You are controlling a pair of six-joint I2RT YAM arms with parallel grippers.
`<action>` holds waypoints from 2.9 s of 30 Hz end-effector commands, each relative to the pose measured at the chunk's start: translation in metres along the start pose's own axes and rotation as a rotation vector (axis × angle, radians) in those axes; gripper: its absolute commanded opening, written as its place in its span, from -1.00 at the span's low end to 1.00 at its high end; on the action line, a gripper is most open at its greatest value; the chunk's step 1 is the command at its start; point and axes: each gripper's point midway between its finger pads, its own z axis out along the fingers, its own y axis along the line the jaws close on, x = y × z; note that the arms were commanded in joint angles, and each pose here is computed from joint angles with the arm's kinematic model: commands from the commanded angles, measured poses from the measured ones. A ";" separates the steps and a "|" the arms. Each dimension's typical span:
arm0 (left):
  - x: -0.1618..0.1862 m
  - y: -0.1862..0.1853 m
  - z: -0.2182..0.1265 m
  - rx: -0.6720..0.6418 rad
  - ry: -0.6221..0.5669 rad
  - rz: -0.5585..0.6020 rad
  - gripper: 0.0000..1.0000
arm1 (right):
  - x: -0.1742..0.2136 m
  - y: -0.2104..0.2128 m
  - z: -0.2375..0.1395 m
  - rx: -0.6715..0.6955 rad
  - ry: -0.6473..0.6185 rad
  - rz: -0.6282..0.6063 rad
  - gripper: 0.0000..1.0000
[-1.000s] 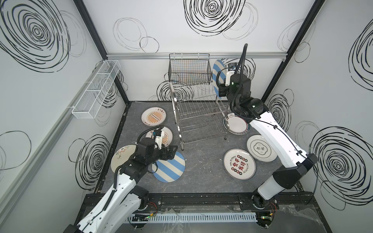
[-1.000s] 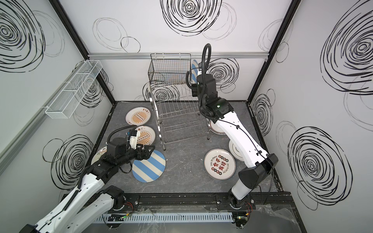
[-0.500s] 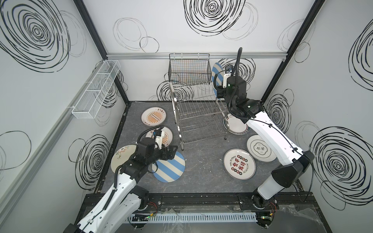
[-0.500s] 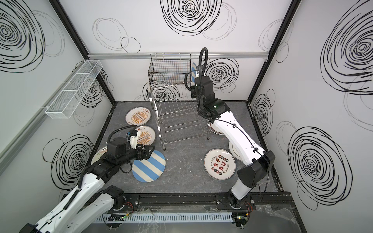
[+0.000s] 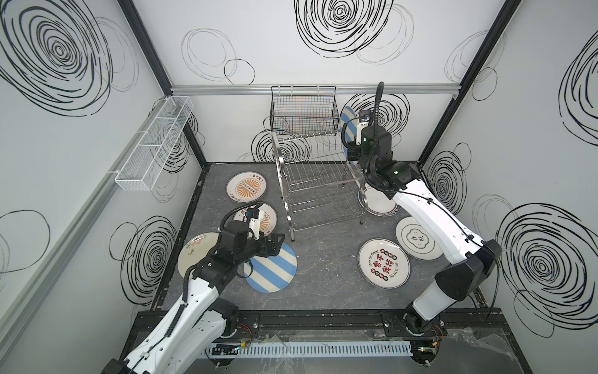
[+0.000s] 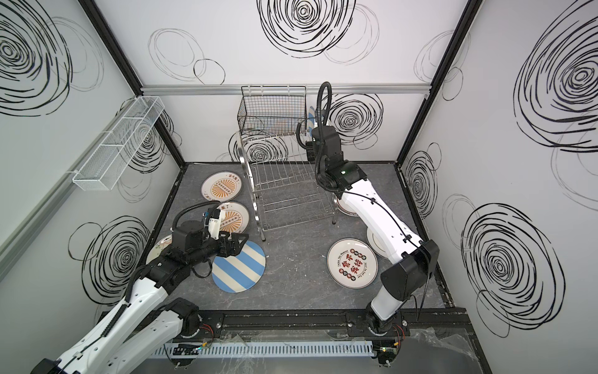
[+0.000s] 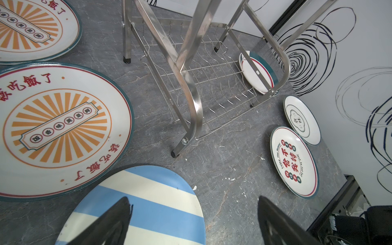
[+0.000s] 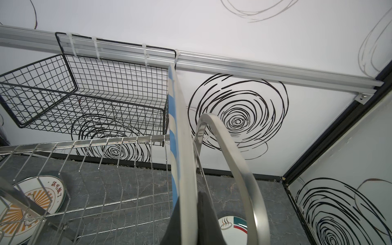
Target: Load the plates into the dish rack
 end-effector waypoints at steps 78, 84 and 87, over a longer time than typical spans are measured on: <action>-0.011 -0.047 0.063 0.126 -0.073 0.053 0.92 | -0.066 -0.034 -0.034 0.030 -0.153 0.104 -1.00; -0.008 -0.044 0.064 0.118 -0.063 0.048 0.91 | -0.064 -0.024 -0.029 -0.013 -0.156 0.123 -1.00; -0.007 -0.044 0.064 0.119 -0.059 0.047 0.91 | -0.065 -0.023 -0.030 -0.018 -0.157 0.133 -1.00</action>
